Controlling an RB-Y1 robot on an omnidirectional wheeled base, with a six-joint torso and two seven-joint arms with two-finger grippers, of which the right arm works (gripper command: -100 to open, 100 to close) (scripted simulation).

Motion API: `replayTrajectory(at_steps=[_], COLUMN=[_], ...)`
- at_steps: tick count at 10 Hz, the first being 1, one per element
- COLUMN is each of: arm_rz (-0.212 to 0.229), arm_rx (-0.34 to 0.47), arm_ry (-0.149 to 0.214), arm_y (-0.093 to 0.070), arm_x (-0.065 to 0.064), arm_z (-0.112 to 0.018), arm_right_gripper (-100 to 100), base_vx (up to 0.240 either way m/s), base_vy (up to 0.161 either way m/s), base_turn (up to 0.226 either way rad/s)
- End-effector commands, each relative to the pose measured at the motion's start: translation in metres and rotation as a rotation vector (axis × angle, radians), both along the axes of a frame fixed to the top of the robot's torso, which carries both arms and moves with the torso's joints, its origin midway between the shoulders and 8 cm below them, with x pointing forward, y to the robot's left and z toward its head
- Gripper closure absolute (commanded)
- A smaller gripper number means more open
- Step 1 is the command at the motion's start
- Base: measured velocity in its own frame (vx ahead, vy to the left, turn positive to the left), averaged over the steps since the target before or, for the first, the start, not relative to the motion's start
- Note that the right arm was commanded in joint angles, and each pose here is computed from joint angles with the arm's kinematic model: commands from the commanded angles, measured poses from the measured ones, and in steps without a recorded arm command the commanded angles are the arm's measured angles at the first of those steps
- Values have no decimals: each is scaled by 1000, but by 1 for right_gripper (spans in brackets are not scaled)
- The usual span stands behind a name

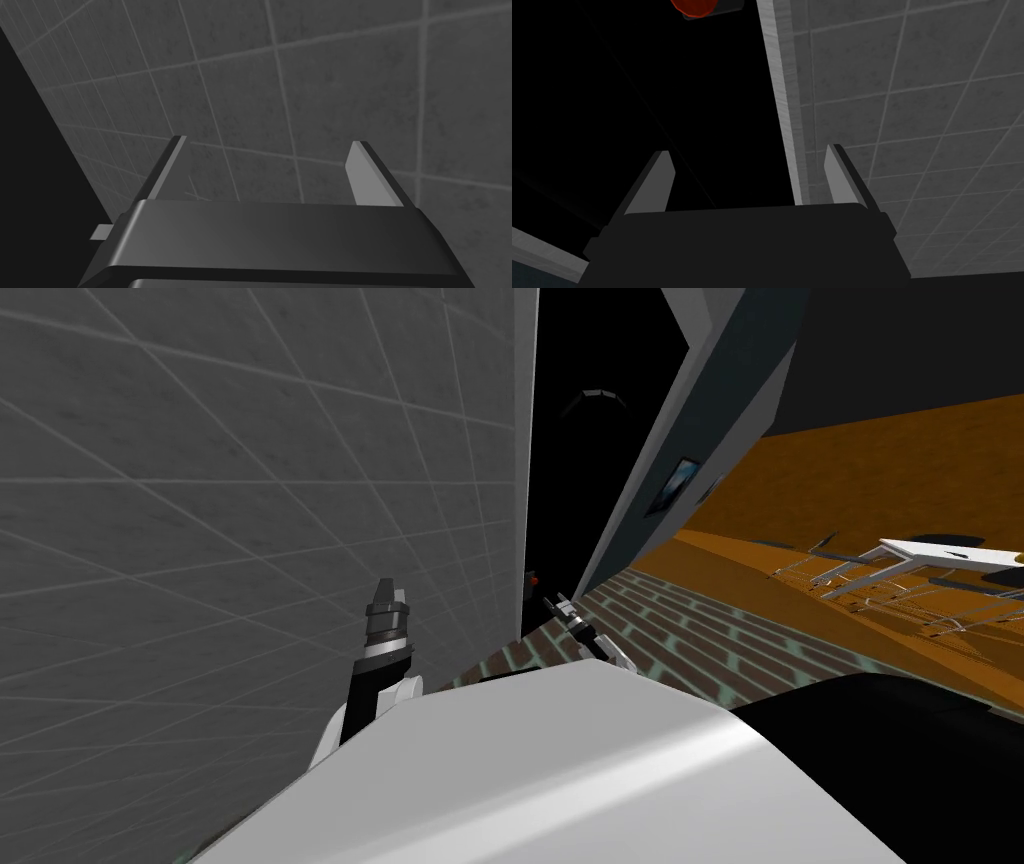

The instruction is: Pull the door open

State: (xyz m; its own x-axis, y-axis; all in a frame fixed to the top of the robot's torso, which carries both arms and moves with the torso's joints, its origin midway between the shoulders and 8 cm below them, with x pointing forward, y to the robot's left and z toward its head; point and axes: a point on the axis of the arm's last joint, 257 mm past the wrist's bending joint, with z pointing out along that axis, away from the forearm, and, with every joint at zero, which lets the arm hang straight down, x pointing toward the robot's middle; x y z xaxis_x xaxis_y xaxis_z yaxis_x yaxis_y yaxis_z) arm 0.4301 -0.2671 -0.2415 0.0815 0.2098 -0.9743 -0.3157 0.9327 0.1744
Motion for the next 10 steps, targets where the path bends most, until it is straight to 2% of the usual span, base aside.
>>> replayTrajectory(at_steps=[1,5,6,7,9,10], arm_rz=[2,10,9,-16,-35,-55], arm_rx=[-56,-207,-183,-189,-189,-188], arm_ry=[21,79,70,76,78,81], arm_y=[-4,-17,-15,-31,-42,-54], arm_x=[0,-1,-2,3,6,9], arm_z=[-14,-53,-47,-50,-51,-53], arm_right_gripper=[-100,-100,-100,-100,-100,-100], base_vx=[79,78,35,116,145,132], base_vy=[-64,-62,-30,34,92,77], base_turn=[79,80,16,167,138,174])
